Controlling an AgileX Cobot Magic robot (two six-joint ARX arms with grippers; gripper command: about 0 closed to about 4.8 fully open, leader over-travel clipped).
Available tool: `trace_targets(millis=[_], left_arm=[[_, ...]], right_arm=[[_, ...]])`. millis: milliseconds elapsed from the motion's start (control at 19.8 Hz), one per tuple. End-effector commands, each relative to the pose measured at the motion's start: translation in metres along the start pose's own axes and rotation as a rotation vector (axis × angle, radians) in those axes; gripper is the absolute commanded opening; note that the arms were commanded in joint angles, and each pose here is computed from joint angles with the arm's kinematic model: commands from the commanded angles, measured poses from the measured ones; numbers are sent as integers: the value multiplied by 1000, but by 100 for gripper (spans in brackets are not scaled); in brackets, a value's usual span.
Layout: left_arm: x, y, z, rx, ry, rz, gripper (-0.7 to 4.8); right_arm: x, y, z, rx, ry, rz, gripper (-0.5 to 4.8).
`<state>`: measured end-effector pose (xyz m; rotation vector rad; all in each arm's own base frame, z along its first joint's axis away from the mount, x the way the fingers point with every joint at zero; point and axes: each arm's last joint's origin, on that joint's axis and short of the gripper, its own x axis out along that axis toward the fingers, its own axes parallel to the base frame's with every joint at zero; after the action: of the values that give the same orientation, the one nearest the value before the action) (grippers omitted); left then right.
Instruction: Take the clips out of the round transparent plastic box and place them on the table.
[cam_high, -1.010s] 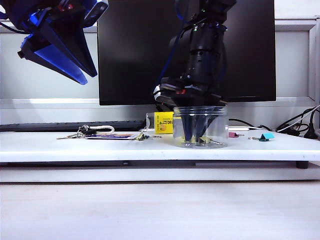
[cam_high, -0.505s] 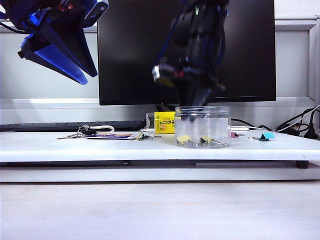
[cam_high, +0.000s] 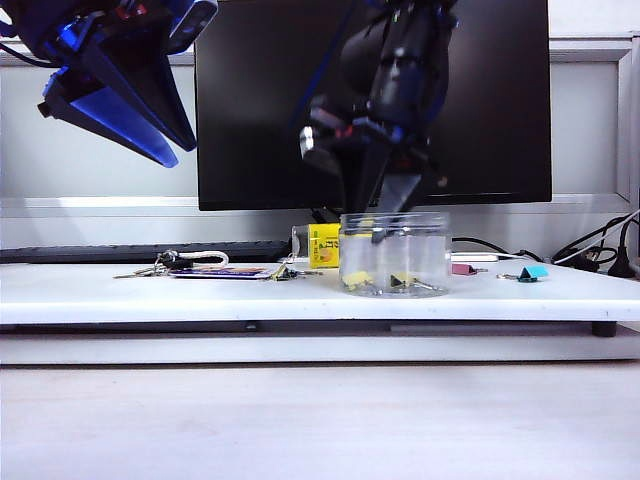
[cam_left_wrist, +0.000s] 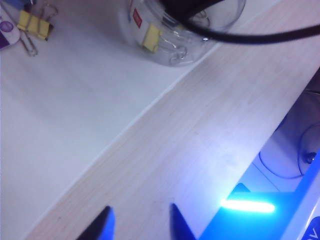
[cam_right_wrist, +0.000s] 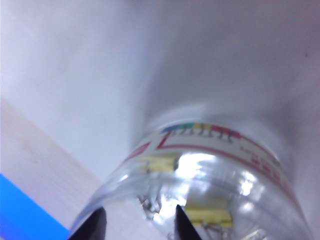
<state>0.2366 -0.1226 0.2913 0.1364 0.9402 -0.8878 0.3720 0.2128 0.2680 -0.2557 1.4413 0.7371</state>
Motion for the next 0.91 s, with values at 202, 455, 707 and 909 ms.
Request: trace_targets(millis=[202,455,707,909], left_arm=[[-1,-1,1,12,-12,-8,152],[-1,-1,1,14,-14,-7,152],[-1,-1,1,16,-17,-6,152],[-1,-1,1,16,-18,-6,152]], right_arm=[[28,-5,7,16,57,54,177],[40,-9,7,23,93,27,145],[41,-12,6,41,104,-62,143],[41,-13,10,82,63,-98,134]])
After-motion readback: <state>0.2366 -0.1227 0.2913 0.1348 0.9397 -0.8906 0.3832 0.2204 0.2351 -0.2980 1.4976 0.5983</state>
